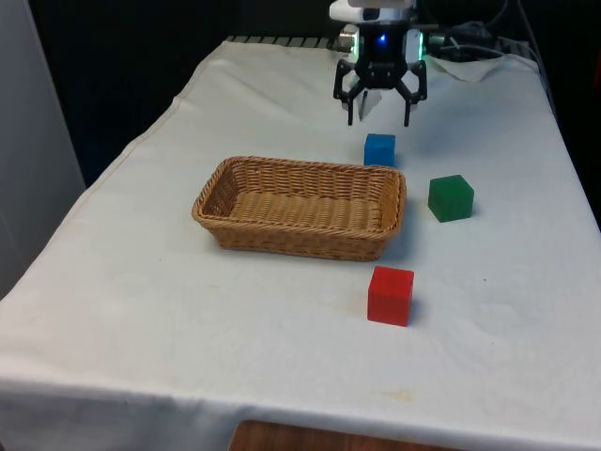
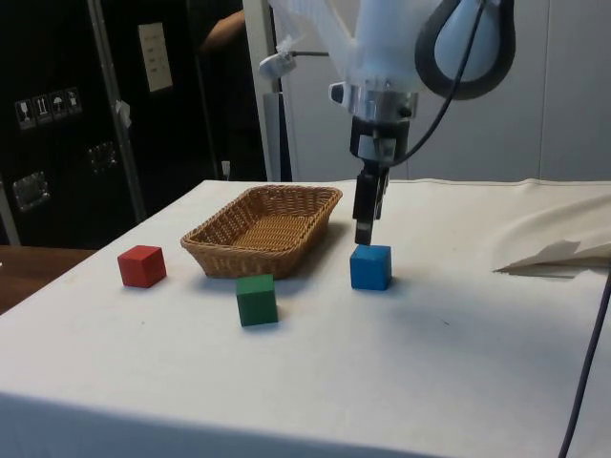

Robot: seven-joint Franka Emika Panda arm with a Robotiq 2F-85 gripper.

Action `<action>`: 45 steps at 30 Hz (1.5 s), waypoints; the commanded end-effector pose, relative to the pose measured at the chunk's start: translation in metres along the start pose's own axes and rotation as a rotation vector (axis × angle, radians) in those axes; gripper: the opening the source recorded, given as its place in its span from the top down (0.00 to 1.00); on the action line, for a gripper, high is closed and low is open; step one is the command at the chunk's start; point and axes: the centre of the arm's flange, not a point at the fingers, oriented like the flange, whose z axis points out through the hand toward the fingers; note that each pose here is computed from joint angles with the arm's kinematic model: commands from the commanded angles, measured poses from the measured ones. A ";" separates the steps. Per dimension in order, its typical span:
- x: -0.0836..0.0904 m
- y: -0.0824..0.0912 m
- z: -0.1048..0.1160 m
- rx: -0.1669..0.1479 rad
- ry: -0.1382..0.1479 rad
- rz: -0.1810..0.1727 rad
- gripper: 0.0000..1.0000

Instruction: Pick up the blue cube and place it into the basket.

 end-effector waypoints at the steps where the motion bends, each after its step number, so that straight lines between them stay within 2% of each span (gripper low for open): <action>1: 0.000 -0.003 0.003 0.002 0.009 0.006 0.00; 4: -0.001 -0.006 0.007 0.004 0.008 0.009 0.00; 5: -0.001 -0.005 0.005 0.003 -0.001 0.003 0.00; 6: -0.001 -0.007 0.008 0.004 0.007 0.009 0.00; 12: -0.003 -0.007 0.017 0.005 0.004 0.013 0.00; 13: -0.003 -0.008 0.017 0.006 -0.008 0.007 0.00; 14: -0.003 -0.006 0.018 0.005 0.004 0.014 0.00; 21: -0.005 -0.006 0.024 0.006 0.007 0.018 0.00; 22: -0.005 -0.007 0.024 0.006 -0.006 0.013 0.00; 23: -0.005 -0.006 0.026 0.006 0.005 0.018 0.00; 26: -0.005 -0.006 0.026 0.007 0.005 0.019 0.00; 31: -0.008 -0.004 0.034 0.006 -0.004 0.024 0.00; 32: -0.008 -0.006 0.032 0.007 -0.016 0.019 0.00; 33: -0.008 -0.003 0.037 0.006 -0.004 0.027 0.00; 39: -0.010 -0.002 0.045 0.006 0.000 0.031 0.00; 40: -0.011 -0.003 0.045 0.007 -0.012 0.026 0.00; 41: -0.010 -0.002 0.046 0.006 0.000 0.032 0.00; 45: -0.010 -0.002 0.048 0.007 0.003 0.032 0.00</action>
